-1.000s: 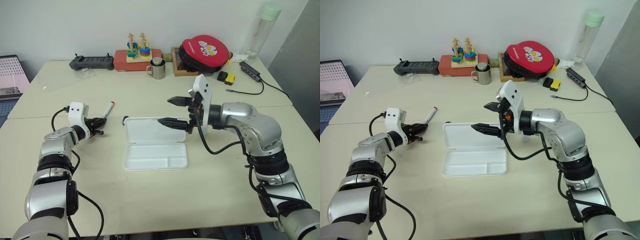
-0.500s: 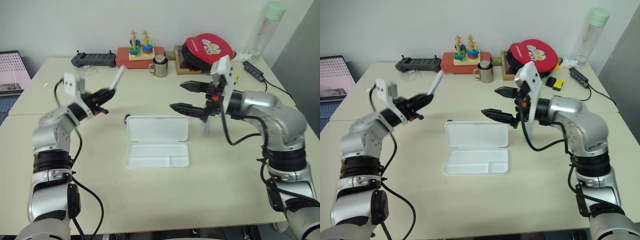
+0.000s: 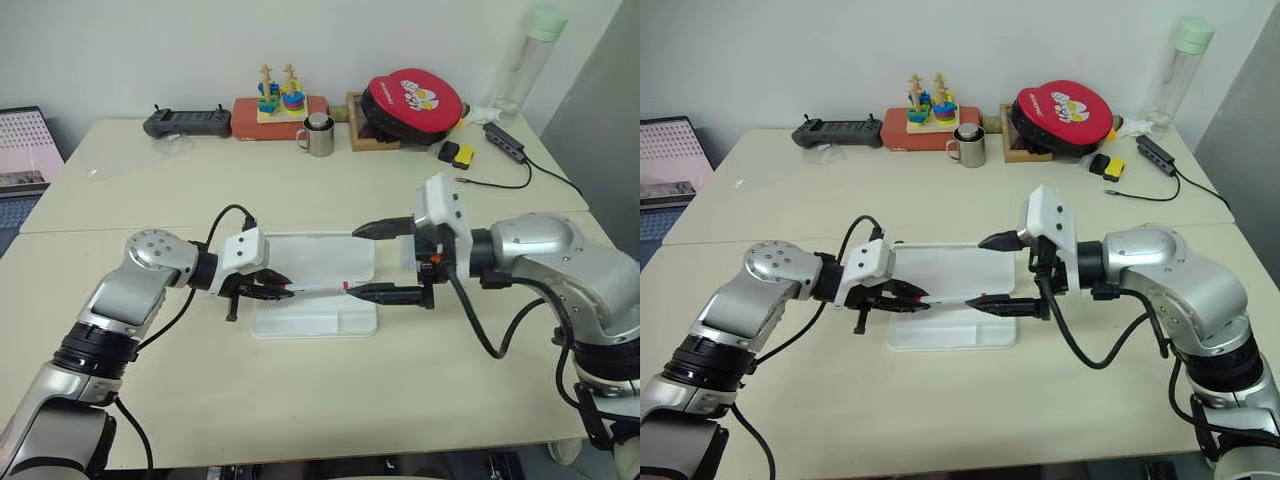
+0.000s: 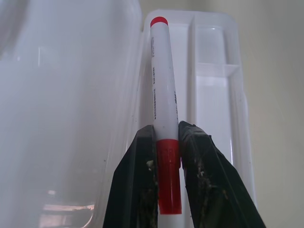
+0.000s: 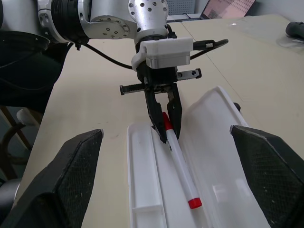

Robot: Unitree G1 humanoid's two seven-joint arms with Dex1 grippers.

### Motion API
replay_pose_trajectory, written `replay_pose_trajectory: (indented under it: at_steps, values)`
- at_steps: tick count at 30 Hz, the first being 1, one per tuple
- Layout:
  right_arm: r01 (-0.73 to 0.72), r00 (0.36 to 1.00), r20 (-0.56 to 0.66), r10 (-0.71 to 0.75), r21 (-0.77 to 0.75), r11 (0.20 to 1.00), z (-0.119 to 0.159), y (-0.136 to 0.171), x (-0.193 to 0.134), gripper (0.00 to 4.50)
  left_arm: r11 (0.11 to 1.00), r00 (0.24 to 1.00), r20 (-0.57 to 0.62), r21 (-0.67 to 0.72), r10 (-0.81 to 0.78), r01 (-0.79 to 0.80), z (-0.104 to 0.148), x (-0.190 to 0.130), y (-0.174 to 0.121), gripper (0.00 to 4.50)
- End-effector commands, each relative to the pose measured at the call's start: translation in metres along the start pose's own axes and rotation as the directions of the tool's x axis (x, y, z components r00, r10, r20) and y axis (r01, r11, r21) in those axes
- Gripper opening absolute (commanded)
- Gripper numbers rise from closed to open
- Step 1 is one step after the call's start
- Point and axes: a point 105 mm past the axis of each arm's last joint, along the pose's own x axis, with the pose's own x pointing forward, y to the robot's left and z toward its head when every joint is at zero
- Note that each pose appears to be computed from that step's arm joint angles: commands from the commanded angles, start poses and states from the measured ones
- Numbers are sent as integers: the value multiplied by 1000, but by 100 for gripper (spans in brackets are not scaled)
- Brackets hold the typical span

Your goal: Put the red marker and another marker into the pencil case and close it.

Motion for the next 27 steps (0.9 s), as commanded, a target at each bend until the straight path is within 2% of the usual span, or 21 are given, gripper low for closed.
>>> replay_pose_trajectory:
  at_steps: [1,5,6,8,13,14,17,20,22,24,27]
  values:
    - [14,1000,-23,-15,-42,999,-1,4,0,450,999,1000,-6,41,-9,9,0,3,-3,41]
    - [24,999,-35,-25,-30,999,-6,2,2,450,999,1000,-1,42,-15,15,-3,8,-5,41]
    - [30,999,-41,-31,-26,999,-8,2,2,450,999,1000,-2,44,-7,7,-4,9,-3,111]
    - [39,998,-46,-40,-19,999,-11,0,2,450,999,1000,11,50,1,-1,-3,11,0,138]
    - [81,996,-49,-81,8,997,-15,-6,1,450,998,999,30,54,19,-20,1,15,6,239]
    - [166,984,-69,-164,33,986,-22,-19,-4,450,998,998,55,55,39,-42,5,15,10,253]
    - [412,905,-155,-396,95,906,-46,-54,-23,450,992,982,153,49,111,-120,25,14,23,323]
    - [563,818,-231,-527,133,815,-64,-72,-38,450,986,958,244,37,150,-163,45,13,29,384]
    - [703,697,-335,-634,143,697,-91,-85,-49,450,982,922,344,-5,179,-189,67,17,30,431]
    - [783,607,-393,-691,148,604,-107,-91,-53,450,973,882,416,-48,223,-224,84,21,33,444]
    - [833,552,-379,-742,206,514,-109,-97,-44,450,954,818,492,-118,297,-276,104,25,39,444]
